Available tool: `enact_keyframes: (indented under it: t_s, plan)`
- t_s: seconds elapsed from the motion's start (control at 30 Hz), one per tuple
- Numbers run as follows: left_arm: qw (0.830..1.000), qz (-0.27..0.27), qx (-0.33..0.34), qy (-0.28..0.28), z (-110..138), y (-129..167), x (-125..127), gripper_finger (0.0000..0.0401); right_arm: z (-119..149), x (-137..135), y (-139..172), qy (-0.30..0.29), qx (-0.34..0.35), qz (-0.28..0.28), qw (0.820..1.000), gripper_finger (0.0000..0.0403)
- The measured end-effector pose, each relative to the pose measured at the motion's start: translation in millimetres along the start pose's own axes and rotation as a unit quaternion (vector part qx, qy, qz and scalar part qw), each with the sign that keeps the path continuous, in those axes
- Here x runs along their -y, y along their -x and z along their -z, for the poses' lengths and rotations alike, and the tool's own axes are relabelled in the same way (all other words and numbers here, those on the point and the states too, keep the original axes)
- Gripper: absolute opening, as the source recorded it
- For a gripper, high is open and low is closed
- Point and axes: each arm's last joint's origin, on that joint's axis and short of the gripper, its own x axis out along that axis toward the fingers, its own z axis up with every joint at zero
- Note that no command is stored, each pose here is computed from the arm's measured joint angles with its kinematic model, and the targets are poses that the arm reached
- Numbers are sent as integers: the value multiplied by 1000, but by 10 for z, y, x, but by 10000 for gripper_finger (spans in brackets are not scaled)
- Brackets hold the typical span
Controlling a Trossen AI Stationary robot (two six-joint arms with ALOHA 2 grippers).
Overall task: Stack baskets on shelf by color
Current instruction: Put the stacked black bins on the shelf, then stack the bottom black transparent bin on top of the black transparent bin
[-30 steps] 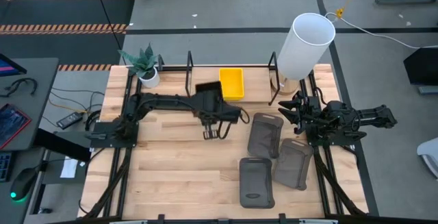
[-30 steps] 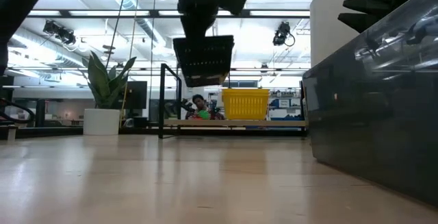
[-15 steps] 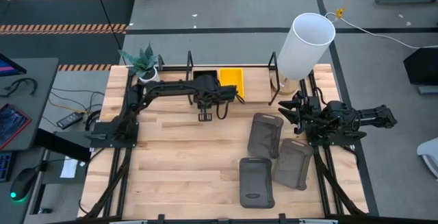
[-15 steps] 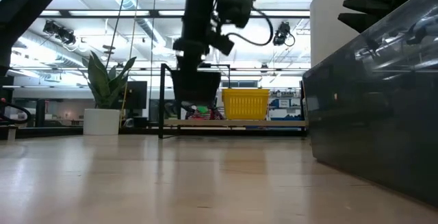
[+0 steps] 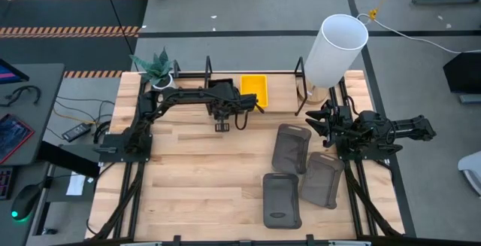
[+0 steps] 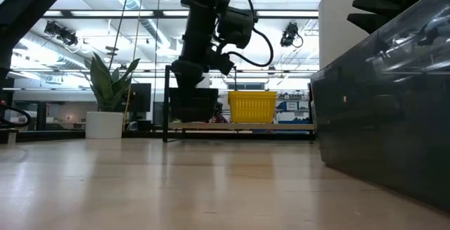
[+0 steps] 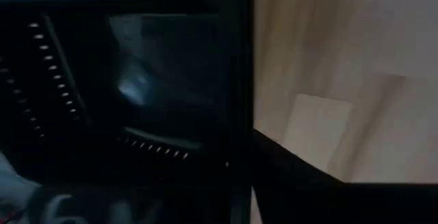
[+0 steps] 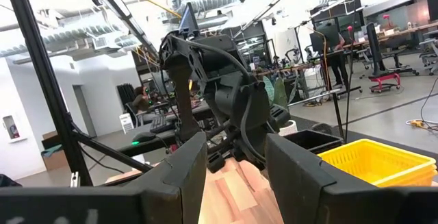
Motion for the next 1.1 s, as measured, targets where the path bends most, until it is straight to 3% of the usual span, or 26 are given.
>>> enact_keyframes:
  t_s: [0.2, 0.4, 0.67, 1.1]
  plan:
    - [999, -38, -6, 8, 4, -7, -21, 122, 0, 0, 0, 0, 0, 0, 1000, 155]
    - [998, -55, -10, 9, 10, -6, -30, 146, 0, 0, 0, 0, 0, 0, 1000, 155]
    - [998, -56, -2, 14, 27, 53, -34, 131, 0, 0, 0, 0, 0, 0, 1000, 155]
    - [996, -63, 48, 41, 18, 516, -189, 117, 0, 0, 0, 0, 0, 0, 1000, 155]
